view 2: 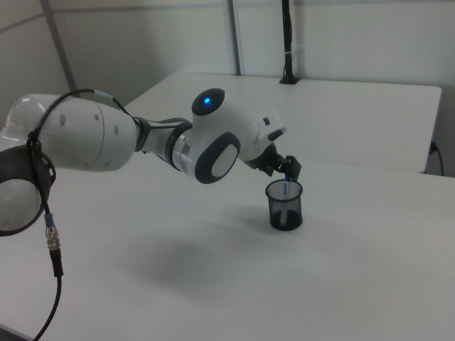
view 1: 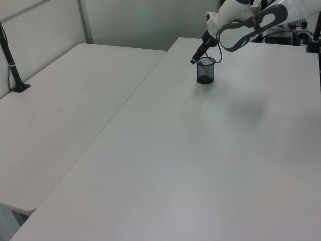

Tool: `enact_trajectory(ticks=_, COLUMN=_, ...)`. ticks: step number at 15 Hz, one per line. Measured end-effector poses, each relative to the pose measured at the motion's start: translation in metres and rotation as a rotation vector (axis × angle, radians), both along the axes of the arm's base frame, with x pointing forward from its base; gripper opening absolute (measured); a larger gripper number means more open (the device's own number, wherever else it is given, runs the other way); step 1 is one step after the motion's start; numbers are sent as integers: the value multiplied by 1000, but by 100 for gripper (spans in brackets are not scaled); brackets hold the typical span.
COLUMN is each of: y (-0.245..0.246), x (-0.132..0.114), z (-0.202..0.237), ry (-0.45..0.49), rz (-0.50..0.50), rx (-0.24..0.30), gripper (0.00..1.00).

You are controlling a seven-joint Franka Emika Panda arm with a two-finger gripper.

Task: Remove the marker
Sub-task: 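Move the gripper over the black mesh cup and grasp the blue marker, then lift the blue marker up out of the mesh cup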

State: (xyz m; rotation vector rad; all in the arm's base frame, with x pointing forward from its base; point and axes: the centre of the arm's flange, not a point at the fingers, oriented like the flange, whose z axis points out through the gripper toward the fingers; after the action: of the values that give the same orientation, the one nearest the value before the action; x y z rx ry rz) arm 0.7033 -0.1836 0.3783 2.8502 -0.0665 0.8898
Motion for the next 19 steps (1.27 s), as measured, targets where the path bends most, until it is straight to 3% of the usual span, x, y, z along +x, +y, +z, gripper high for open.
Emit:
enact_trajectory(ticks=1, y=0, x=1, z=-5, ry=3, rz=0, rx=0, gripper=63)
enact_trajectory(ticks=2, y=0, x=2, z=-7, ry=-10, rz=0, rx=-5, gripper=61)
enact_trajectory(ticks=3, y=-1, x=3, z=-8, ry=-26, rz=-1, rx=-10, gripper=51)
enact_trajectory(ticks=5, y=-3, x=4, z=-6, ry=-50, rz=-12, rx=-6, gripper=20)
enact_trajectory(ticks=10, y=-4, x=5, z=9, ry=-82, rz=-27, rx=9, gripper=20)
enact_trajectory(ticks=14, y=-8, x=-4, z=75, ry=-146, rz=-80, rx=45, gripper=20)
enact_trajectory(ticks=17, y=-12, x=-31, z=134, ry=-41, rz=-90, rx=99, gripper=20)
enact_trajectory(ticks=19, y=-4, x=-55, z=161, ry=89, rz=-79, rx=148, gripper=20)
